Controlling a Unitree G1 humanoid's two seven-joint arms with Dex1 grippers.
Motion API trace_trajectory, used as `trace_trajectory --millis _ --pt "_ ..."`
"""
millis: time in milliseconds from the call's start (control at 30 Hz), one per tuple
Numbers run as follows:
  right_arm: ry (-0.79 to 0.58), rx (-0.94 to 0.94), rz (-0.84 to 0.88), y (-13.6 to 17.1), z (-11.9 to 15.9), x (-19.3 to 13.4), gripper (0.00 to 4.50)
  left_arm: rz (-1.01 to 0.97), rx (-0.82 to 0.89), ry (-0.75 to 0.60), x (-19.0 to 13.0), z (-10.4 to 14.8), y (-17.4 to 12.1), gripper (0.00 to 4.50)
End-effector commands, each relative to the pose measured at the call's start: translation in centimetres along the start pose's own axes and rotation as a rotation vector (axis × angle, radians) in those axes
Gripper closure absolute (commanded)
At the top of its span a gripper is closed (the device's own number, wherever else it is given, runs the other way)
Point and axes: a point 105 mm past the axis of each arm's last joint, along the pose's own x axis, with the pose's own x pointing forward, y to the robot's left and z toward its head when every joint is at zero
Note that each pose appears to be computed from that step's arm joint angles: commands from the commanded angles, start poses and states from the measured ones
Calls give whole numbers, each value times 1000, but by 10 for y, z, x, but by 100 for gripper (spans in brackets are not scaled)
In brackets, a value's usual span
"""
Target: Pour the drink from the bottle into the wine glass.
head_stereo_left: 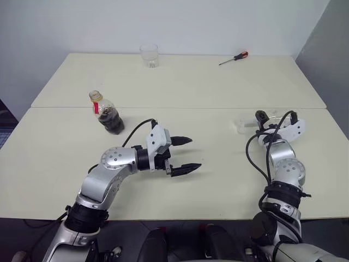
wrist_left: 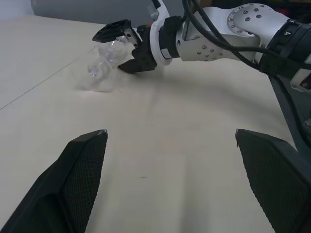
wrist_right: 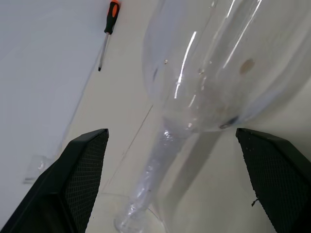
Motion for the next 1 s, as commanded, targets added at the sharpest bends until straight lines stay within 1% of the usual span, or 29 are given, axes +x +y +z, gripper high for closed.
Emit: trace_trajectory --millis 33,233,533,600,667,833,933,1000 --pt "-12 33 57 16 3 5 0 -3 46 -23 0 10 2 1" --pt "-3 36 57 17 0 16 0 -2 49 -25 1 11 3 1" --pt "-5 15 27 8 -1 27 0 3 52 -20 0 12 3 1" --pt "-5 6 18 5 0 27 40 1 52 -20 0 12 2 0" --pt "-5 3 13 3 0 27 95 -1 52 -21 0 12 2 0" --pt "1 -3 18 3 -1 26 279 -1 53 -24 0 13 2 0" --pt "10 -25 28 7 -4 27 378 2 55 -25 0 14 3 0" --pt "17 -67 37 10 -6 27 411 3 55 -25 0 14 3 0"
